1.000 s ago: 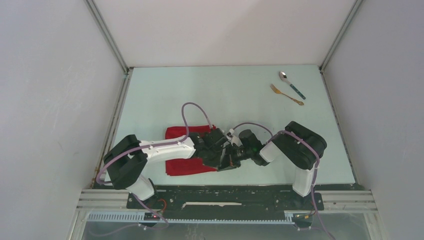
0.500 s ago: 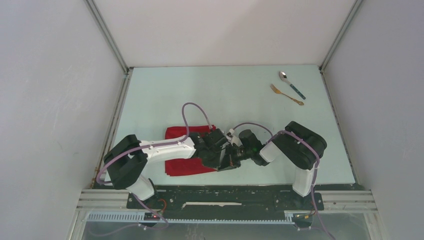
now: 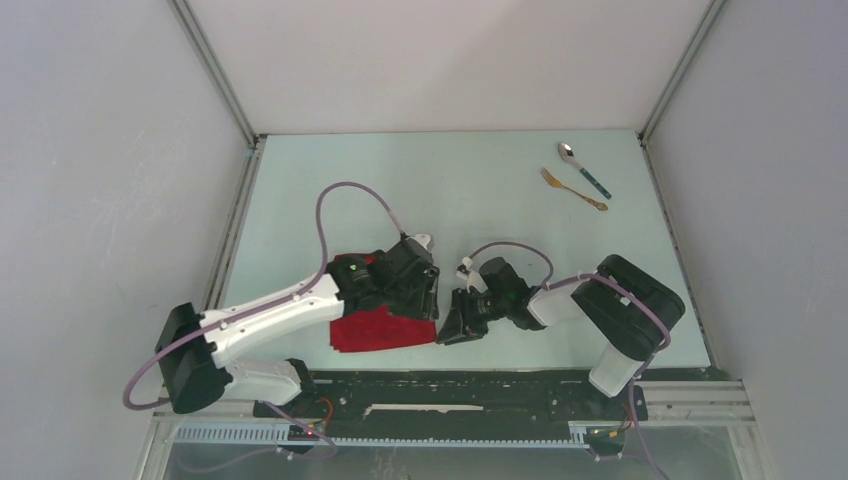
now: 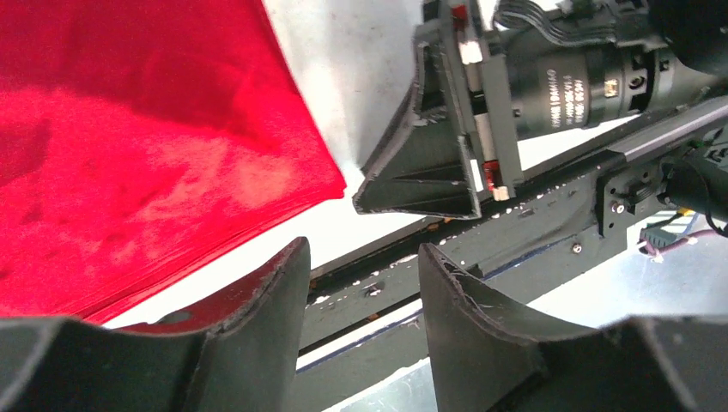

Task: Fold the napkin into a case and place the utensils inside
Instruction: Smooth out the lower triangle-folded napkin at the center of the board, then move the lower triangle-folded napkin to the center of the board.

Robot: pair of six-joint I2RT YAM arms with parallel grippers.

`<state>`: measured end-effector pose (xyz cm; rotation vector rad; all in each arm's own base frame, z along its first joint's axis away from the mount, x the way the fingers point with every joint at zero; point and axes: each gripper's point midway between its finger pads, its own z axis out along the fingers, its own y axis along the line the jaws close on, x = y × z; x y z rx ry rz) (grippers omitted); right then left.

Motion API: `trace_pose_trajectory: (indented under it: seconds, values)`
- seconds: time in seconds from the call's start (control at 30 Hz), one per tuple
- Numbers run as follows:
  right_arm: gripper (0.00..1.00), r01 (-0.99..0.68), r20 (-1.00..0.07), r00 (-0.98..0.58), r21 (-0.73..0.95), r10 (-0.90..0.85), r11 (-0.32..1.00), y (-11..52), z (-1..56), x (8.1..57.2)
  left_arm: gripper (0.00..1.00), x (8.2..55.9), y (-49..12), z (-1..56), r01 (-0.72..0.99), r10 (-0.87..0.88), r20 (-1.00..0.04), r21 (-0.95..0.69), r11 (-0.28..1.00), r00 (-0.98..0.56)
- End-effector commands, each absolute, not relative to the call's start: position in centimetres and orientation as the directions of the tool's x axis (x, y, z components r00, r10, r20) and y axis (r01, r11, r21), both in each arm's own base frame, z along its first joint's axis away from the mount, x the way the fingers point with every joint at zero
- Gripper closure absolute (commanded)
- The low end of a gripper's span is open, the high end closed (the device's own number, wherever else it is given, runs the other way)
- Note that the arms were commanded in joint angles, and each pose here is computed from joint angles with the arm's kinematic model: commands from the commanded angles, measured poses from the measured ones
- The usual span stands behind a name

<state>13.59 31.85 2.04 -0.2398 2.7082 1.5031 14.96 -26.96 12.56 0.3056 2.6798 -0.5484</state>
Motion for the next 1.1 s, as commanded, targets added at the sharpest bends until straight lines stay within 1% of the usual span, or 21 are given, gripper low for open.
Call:
trace_pose_trajectory:
  seconds: [0.0,0.03,0.13,0.27,0.37,0.47,0.6,0.63,0.73,0.83,1.07]
  values:
    - [0.50,-0.171,-0.122,-0.985,0.811,-0.125,0.560,31.1,1.5,12.8,0.43,15.6,-23.4,12.8,0.237,0.094,-0.444,-0.278,0.931,-0.891]
    - [0.47,-0.166,-0.122,-0.986,0.821,-0.117,0.546,31.4,1.7,13.0,0.43,15.7,-22.7,12.7,0.222,0.080,-0.446,-0.278,0.935,-0.892]
    - [0.42,-0.147,-0.125,-0.989,0.834,-0.078,0.532,32.2,2.0,14.1,0.43,16.2,-21.1,13.0,0.182,0.029,-0.467,-0.286,0.941,-0.884]
    - [0.41,-0.147,-0.129,-0.989,0.804,-0.073,0.576,33.0,1.2,14.4,0.41,16.7,-19.3,13.8,0.133,-0.038,-0.500,-0.301,0.944,-0.865]
    - [0.44,-0.151,-0.126,-0.988,0.776,-0.084,0.612,33.2,0.5,14.2,0.40,16.8,-18.6,14.3,0.124,-0.057,-0.520,-0.306,0.944,-0.852]
    - [0.51,-0.150,-0.120,-0.989,0.762,-0.090,0.630,33.3,0.1,14.1,0.40,16.7,-18.0,14.5,0.120,-0.059,-0.526,-0.299,0.947,-0.848]
    - [0.65,-0.147,-0.113,-0.989,0.739,-0.093,0.657,32.9,-0.3,14.1,0.40,16.6,-17.7,14.4,0.117,-0.063,-0.530,-0.300,0.947,-0.846]
    - [0.69,-0.150,-0.117,-0.989,0.736,-0.094,0.660,32.8,-0.2,14.1,0.40,16.6,-17.7,14.4,0.116,-0.065,-0.532,-0.299,0.947,-0.844]
    - [0.86,-0.154,-0.121,-0.988,0.724,-0.095,0.672,32.3,-0.2,14.3,0.40,16.8,-17.4,14.5,0.108,-0.073,-0.540,-0.295,0.949,-0.838]
    - [0.99,-0.164,-0.123,-0.986,0.719,-0.109,0.675,31.4,-0.3,14.6,0.40,17.3,-17.0,14.7,0.090,-0.093,-0.553,-0.293,0.952,-0.828]
    - [1.00,-0.189,-0.114,-0.982,0.704,-0.154,0.685,28.5,-0.3,15.3,0.39,18.5,-16.0,15.0,0.044,-0.161,-0.572,-0.328,0.944,-0.804]
